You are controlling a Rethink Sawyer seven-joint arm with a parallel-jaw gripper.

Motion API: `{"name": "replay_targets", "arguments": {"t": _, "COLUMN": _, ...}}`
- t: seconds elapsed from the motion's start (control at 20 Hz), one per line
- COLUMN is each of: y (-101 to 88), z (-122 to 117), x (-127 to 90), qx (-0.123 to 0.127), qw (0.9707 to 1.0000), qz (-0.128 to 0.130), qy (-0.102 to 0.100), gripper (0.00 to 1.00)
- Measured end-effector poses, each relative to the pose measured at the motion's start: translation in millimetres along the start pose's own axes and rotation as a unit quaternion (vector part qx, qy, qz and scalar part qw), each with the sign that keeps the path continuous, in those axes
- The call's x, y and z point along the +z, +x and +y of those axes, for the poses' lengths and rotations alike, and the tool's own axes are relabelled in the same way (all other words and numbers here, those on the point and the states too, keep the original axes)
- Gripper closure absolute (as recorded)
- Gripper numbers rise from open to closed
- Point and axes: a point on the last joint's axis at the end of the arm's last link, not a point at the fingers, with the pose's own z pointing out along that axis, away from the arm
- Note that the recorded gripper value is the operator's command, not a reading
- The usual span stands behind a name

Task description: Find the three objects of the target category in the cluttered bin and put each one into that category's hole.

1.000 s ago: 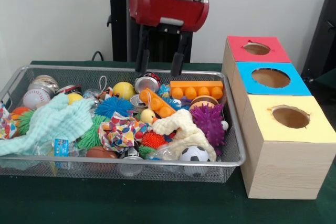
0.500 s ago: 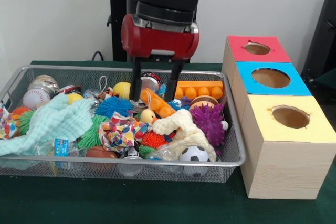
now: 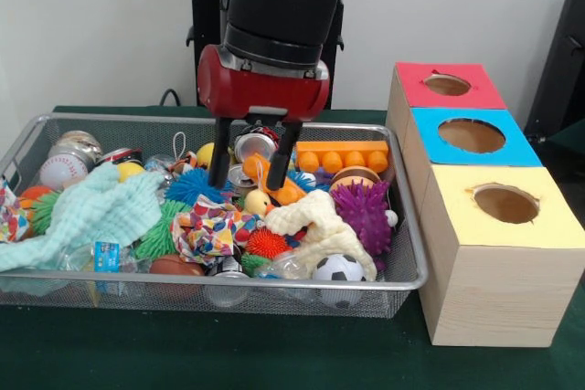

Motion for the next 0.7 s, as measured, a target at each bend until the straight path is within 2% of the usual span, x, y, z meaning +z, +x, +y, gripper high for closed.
{"name": "replay_targets", "arguments": {"t": 0.7, "y": 12.6, "z": 2, "x": 5, "qx": -0.003, "qw": 0.9984, "qz": 0.055, "qy": -0.011, "gripper": 0.00}}
